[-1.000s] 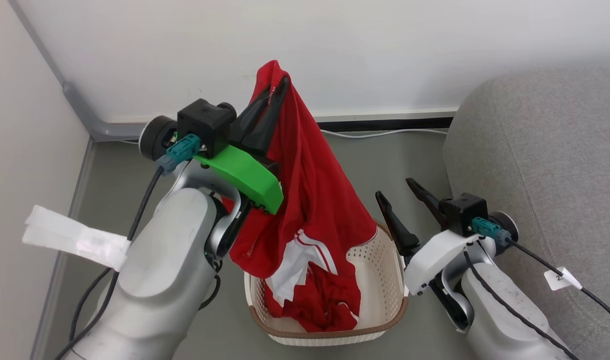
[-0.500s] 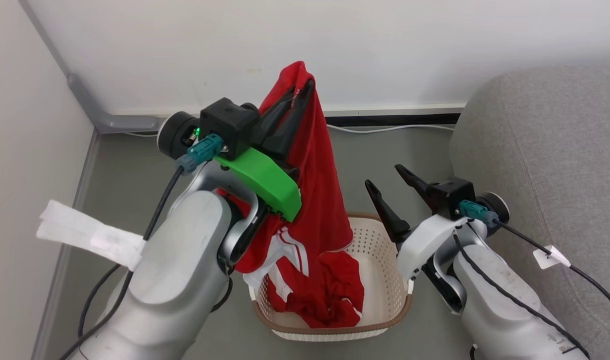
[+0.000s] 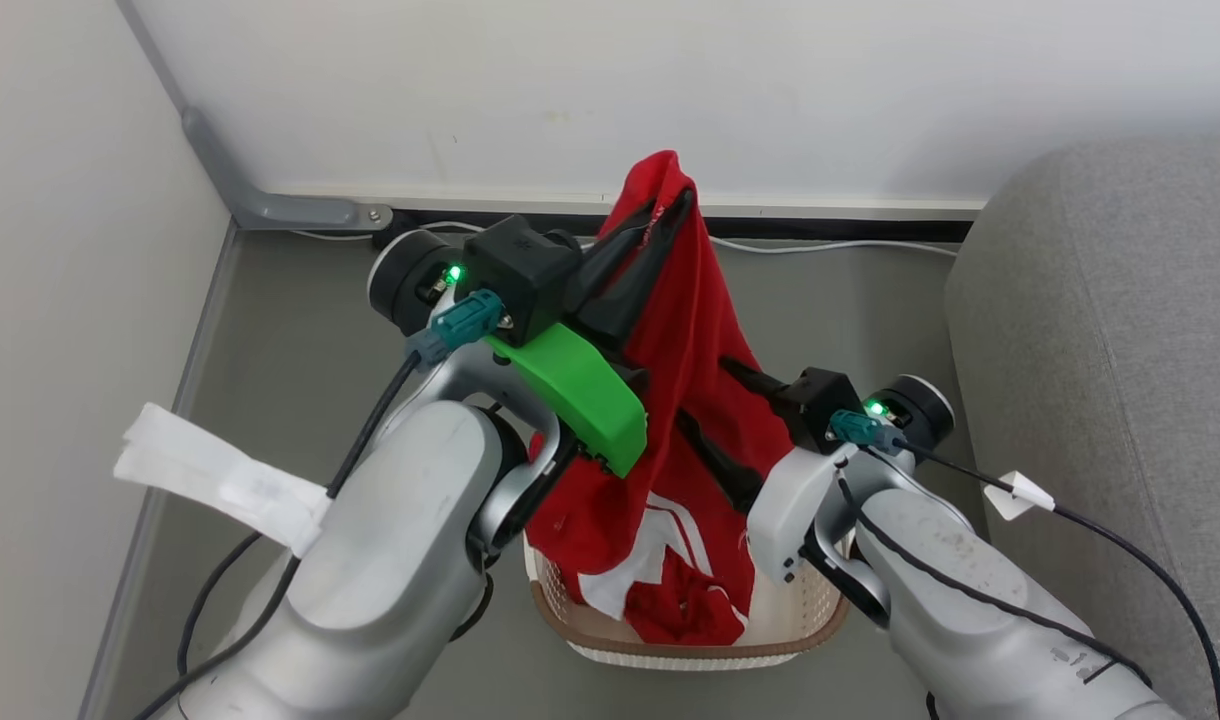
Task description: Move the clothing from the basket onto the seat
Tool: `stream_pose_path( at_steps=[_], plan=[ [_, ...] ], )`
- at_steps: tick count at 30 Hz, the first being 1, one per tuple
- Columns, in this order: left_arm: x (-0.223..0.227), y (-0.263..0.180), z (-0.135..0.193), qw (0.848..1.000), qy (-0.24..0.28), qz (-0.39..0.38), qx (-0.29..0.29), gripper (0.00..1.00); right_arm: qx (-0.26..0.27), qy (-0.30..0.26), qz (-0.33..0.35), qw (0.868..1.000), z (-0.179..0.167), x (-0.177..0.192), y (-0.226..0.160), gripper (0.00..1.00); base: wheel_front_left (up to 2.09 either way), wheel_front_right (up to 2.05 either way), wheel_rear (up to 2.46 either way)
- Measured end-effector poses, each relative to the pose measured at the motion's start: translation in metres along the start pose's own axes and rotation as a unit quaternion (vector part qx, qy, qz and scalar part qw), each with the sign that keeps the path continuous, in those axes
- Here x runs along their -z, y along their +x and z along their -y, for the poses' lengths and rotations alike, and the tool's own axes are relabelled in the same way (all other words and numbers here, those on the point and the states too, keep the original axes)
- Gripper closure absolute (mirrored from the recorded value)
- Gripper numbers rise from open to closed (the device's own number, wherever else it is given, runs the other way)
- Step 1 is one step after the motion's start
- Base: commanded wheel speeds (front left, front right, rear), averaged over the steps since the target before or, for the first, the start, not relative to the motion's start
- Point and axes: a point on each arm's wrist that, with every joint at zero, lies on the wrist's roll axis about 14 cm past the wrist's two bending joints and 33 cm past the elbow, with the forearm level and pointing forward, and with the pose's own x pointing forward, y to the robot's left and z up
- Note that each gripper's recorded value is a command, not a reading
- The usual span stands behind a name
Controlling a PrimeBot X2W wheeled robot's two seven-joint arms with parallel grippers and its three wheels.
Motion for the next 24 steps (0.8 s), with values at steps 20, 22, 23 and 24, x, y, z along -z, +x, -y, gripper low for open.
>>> stream_pose_path(
  at_steps=[20, 22, 23, 24],
  plan=[
    [-0.026, -0.003, 0.024, 0.999, 0.003, 0.033, 0.034, 1.0, -0.015, 0.002, -0.013, 1.0, 0.006, -0.002, 0.014, 0.45, 0.0, 0.0, 0.0],
    [-0.027, -0.002, 0.026, 0.999, 0.002, 0.036, 0.036, 1.0, -0.014, 0.002, -0.012, 1.0, 0.007, -0.003, 0.015, 0.28, 0.0, 0.0, 0.0],
    [-0.028, -0.002, 0.028, 0.999, 0.002, 0.038, 0.038, 1.0, -0.013, 0.001, -0.011, 1.0, 0.008, -0.004, 0.016, 0.18, 0.0, 0.0, 0.0],
    [-0.029, -0.001, 0.029, 0.998, 0.0, 0.039, 0.04, 1.0, -0.011, 0.0, -0.01, 1.0, 0.01, -0.006, 0.016, 0.23, 0.0, 0.0, 0.0]
  ],
)
